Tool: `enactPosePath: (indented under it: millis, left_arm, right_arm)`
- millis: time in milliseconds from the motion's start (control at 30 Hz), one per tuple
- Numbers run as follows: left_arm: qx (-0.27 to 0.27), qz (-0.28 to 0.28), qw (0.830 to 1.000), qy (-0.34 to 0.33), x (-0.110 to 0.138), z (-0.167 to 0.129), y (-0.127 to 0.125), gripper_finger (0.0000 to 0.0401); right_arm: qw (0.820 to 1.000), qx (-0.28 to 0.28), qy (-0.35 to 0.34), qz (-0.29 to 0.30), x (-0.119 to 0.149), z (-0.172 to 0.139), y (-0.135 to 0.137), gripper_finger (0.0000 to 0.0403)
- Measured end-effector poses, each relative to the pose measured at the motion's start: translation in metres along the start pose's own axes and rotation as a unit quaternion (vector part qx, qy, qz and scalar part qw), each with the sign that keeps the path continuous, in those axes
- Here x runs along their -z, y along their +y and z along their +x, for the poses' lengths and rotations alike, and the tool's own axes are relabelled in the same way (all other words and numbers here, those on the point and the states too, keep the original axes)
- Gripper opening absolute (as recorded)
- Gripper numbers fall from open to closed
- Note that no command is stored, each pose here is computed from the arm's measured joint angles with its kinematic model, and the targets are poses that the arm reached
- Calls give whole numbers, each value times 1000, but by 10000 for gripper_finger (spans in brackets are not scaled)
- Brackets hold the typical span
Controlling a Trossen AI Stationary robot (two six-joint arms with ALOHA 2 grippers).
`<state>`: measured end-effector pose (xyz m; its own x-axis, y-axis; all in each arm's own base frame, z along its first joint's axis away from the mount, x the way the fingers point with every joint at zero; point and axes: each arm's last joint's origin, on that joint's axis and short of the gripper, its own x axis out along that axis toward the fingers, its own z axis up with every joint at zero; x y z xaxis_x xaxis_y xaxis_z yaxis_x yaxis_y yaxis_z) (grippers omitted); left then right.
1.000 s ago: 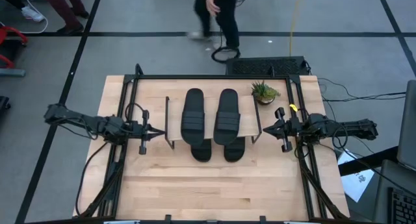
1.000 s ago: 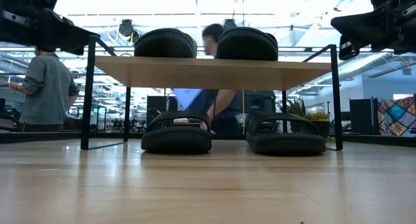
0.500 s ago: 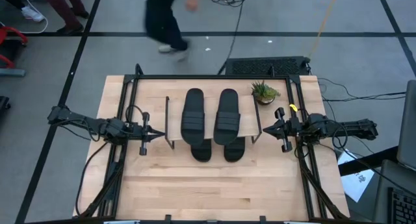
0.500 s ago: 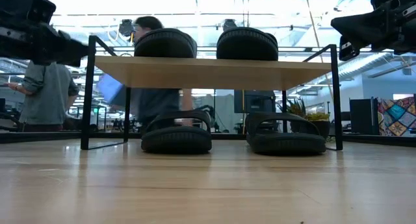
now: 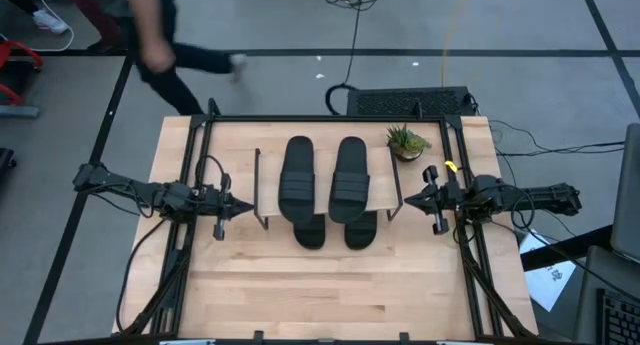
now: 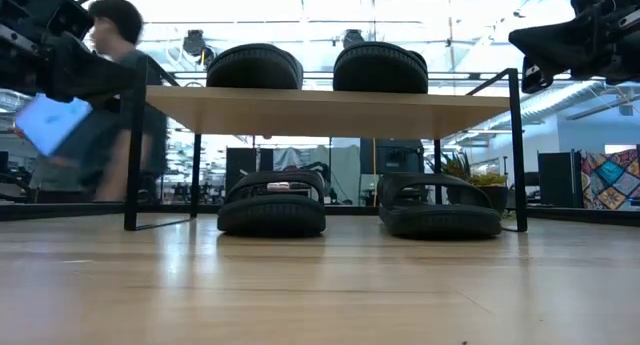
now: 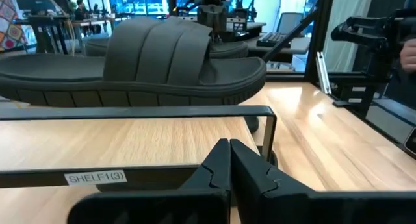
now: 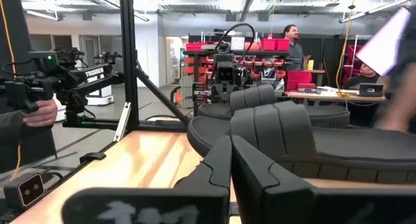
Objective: Pick and place slides into the shelf
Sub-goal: Return to Home Position
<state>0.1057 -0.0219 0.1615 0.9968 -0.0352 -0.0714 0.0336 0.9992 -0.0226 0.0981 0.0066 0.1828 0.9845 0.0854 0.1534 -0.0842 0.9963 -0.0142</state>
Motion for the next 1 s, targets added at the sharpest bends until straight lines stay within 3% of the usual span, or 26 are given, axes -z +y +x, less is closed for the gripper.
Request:
enactPosePath:
  millis: [167, 400, 1000]
  left_arm:
    - [-2, 10, 1000, 0, 0, 0, 0, 17]
    - [-2, 17, 1000, 0, 0, 0, 0, 21]
    - [-2, 17, 1000, 0, 0, 0, 0, 21]
  right_arm:
    - [999, -2, 31, -24, 6, 0, 0, 0]
    - [999, 0, 25, 38, 5, 0, 0, 0]
    - [999, 0, 25, 39, 5, 0, 0, 0]
